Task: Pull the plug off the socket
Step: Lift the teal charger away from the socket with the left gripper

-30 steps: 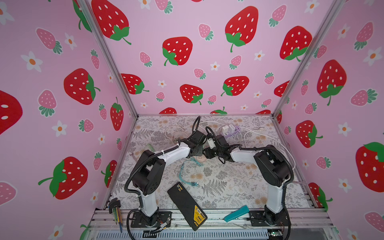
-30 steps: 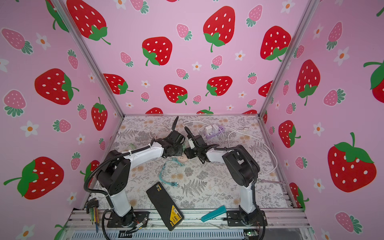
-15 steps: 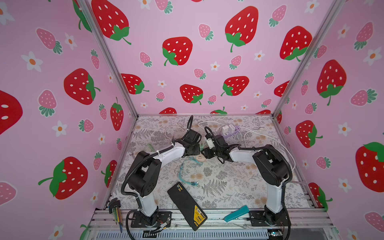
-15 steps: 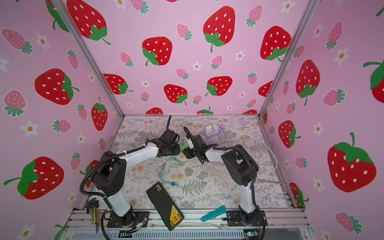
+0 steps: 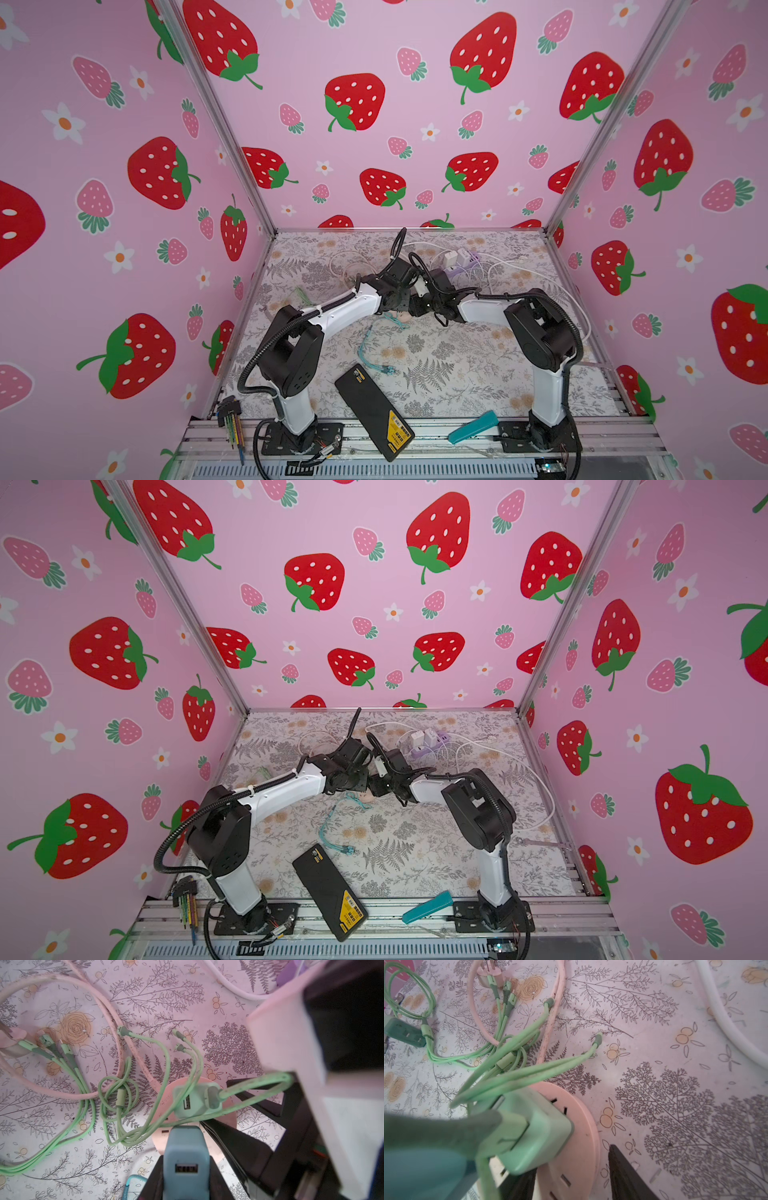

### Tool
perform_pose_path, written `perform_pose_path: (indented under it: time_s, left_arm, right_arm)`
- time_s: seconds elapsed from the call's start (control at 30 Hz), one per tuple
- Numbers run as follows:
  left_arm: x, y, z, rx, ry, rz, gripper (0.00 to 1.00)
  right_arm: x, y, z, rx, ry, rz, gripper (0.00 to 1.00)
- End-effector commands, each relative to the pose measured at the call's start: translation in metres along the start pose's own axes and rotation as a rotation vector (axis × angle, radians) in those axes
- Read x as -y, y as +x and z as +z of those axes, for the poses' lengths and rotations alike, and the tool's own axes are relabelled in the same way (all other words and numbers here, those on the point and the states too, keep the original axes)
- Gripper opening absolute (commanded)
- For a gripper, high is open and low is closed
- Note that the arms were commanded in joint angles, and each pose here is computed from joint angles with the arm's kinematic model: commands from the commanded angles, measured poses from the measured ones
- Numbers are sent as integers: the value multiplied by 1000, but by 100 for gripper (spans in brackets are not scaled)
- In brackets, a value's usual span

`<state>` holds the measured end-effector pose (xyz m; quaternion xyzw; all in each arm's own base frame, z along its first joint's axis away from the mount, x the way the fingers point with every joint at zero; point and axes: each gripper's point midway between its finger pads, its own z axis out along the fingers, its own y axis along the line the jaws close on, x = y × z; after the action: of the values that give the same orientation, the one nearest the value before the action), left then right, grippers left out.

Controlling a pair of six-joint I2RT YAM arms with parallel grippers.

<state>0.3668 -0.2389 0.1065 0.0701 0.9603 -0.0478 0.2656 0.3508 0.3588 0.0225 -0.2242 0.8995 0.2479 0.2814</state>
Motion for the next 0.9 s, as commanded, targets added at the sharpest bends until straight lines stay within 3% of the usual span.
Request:
perform_pose_path:
  time_s: [0.0,0.3,0.43,0.63,0.87]
  left_arm:
    - [-10,-23,-36,82,-4,-19,7]
    - [-75,-51,-104,157,-3,-121,7]
    - [-109,-59,-119,166,-5,-187,7]
    - [-151,-73,-114,168,58,-276,7]
    - [-203,-75,-64,77,103,-441,7]
  right_arm:
    - [99,173,-4,-532,373,10,56]
    - [98,170,-4,-521,369,16,56]
    - [97,170,-4,-520,368,15,56]
    - [97,169,-4,-517,364,16,55]
    - [96,168,-5,-515,359,14,55]
